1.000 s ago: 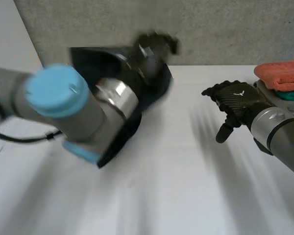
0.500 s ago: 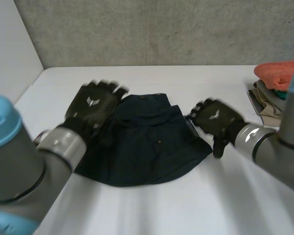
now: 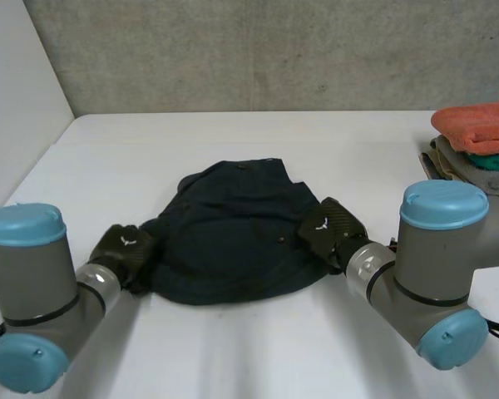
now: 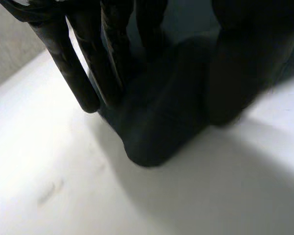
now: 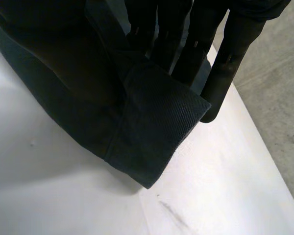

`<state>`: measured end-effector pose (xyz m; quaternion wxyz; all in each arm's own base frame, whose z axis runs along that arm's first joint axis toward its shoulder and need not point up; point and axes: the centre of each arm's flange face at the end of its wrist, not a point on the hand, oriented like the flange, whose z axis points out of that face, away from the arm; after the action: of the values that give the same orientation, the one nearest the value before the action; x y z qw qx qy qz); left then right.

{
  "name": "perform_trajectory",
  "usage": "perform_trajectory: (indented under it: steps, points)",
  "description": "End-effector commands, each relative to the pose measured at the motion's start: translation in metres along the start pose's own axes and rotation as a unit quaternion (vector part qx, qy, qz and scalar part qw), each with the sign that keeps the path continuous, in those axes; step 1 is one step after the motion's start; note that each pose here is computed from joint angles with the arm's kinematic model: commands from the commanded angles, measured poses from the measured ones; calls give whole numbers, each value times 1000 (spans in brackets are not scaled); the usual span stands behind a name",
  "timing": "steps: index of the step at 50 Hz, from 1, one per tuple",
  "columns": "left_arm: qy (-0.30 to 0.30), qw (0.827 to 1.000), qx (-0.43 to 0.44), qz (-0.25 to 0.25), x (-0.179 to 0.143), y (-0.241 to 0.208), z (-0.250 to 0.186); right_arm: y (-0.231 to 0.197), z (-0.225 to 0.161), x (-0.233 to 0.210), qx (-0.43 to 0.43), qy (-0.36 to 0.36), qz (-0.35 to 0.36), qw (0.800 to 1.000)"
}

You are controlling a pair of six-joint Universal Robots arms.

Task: Fold the laundry.

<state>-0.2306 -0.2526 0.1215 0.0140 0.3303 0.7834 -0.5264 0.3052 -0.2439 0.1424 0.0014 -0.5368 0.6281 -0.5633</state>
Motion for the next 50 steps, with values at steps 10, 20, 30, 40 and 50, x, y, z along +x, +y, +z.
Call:
perform_trajectory:
  steps: [10, 20, 30, 40, 50]
  points:
    - [-153, 952, 267, 6, -49, -122, -67, -81, -41, 75, 76, 97, 39, 992]
    - [-197, 881, 427, -50, -98, -222, -166, -170, -113, 144, 185, 176, 52, 965]
    - [-207, 869, 439, -94, -144, -264, -176, -203, -119, 175, 235, 224, 59, 944]
    - [-137, 933, 320, -94, -130, -226, -59, -167, -29, 143, 175, 196, 81, 961]
    - [-173, 945, 262, -89, -131, -156, 94, -114, 84, 111, 210, 281, 104, 931]
